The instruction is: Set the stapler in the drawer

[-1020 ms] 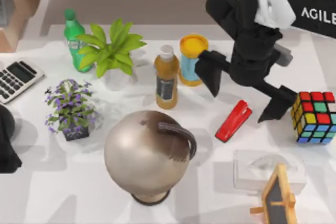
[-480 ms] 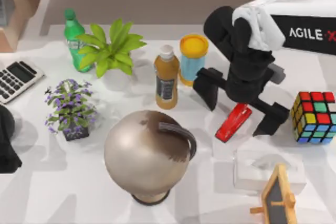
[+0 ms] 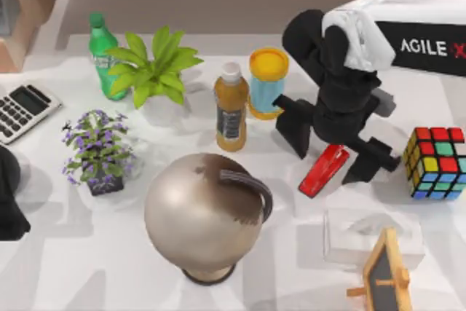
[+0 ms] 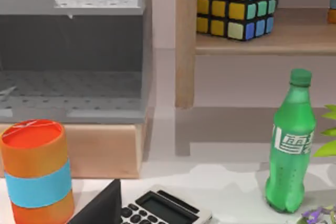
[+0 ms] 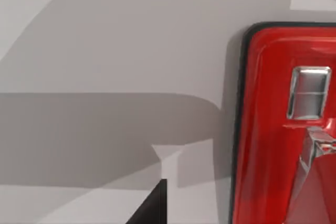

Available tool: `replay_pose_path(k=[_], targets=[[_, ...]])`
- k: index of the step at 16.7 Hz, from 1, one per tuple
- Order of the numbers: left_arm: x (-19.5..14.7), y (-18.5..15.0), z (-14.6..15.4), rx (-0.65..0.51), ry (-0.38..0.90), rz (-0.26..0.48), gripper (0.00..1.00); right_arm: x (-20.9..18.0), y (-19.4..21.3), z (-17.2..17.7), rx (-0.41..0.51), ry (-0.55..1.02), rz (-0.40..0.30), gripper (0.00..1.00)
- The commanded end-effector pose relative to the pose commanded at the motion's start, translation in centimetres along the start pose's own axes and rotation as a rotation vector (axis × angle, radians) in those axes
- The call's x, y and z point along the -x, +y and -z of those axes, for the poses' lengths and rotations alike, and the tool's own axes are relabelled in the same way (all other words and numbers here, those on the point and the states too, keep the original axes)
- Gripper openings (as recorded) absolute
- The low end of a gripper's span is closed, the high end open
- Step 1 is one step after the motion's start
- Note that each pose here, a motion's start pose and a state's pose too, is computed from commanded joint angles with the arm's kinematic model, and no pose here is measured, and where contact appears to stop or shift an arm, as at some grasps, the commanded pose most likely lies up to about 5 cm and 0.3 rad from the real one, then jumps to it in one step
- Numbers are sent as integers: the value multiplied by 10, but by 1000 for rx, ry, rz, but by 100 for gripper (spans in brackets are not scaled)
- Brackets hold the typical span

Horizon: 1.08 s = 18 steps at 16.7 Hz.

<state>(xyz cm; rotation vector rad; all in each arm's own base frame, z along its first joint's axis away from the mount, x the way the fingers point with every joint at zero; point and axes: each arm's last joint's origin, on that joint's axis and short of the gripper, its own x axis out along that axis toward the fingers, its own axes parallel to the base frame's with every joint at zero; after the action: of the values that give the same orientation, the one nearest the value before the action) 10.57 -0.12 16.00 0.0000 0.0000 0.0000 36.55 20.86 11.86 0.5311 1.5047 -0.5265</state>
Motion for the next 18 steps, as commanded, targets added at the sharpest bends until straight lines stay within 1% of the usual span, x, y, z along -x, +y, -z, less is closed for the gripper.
replay_pose_path(k=[7, 8, 16, 18], targets=[[0, 0, 0, 0, 0, 0, 100, 0, 0, 0, 0, 0, 0, 2], [0, 0, 0, 0, 0, 0, 100, 0, 0, 0, 0, 0, 0, 0], [0, 0, 0, 0, 0, 0, 100, 1, 0, 0, -1, 0, -1, 0], [0, 0, 0, 0, 0, 0, 100, 8, 1, 0, -2, -4, -8, 0]])
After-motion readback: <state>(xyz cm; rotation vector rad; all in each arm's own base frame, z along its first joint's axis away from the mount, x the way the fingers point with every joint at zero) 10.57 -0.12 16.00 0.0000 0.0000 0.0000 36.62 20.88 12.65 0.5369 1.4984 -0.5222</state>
